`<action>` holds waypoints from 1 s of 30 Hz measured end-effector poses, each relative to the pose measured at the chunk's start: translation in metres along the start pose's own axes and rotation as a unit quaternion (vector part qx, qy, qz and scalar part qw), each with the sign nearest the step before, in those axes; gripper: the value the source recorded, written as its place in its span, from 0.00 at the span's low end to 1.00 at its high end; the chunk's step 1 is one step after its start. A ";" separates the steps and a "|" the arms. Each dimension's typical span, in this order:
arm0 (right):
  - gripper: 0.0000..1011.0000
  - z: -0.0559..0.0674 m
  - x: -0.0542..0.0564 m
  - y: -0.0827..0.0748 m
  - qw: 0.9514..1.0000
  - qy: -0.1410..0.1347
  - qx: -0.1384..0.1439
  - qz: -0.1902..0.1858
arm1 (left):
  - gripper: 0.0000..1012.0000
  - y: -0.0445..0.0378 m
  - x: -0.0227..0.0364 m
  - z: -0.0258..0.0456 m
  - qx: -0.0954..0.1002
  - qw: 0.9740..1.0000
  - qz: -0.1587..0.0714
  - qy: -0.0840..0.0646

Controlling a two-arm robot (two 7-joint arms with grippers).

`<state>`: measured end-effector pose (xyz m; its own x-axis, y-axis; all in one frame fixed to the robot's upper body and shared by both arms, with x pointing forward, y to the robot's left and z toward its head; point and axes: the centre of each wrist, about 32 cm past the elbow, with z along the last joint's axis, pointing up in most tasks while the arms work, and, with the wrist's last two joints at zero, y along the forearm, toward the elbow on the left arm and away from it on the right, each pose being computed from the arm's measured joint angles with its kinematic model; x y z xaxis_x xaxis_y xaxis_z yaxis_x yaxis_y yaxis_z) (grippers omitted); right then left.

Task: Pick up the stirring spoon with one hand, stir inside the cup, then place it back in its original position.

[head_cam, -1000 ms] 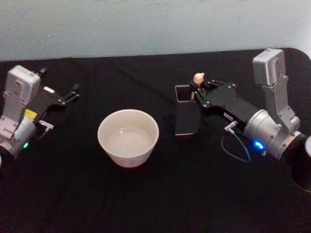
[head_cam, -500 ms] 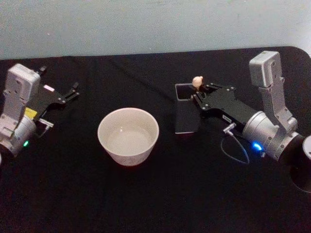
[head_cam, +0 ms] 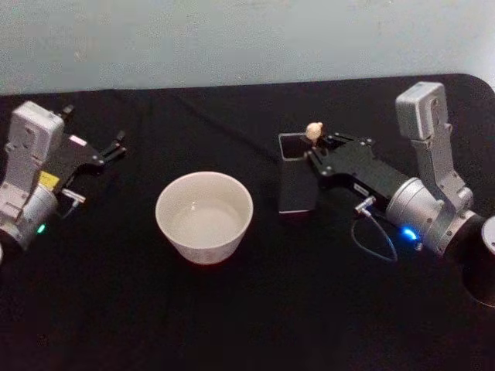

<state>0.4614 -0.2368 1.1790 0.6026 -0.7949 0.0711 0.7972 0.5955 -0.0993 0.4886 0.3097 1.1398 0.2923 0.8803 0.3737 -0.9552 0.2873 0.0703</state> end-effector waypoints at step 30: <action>0.99 0.001 0.000 0.000 1.000 0.001 0.002 0.000 | 0.99 0.0000 0.0000 0.0000 0.000 1.000 0.000 0.000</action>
<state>0.4615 -0.2369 1.1797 0.6030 -0.7947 0.0695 0.7970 0.5965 -0.0947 0.4886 0.3097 1.1398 0.2923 0.8803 0.3737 -0.9553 0.2873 0.0703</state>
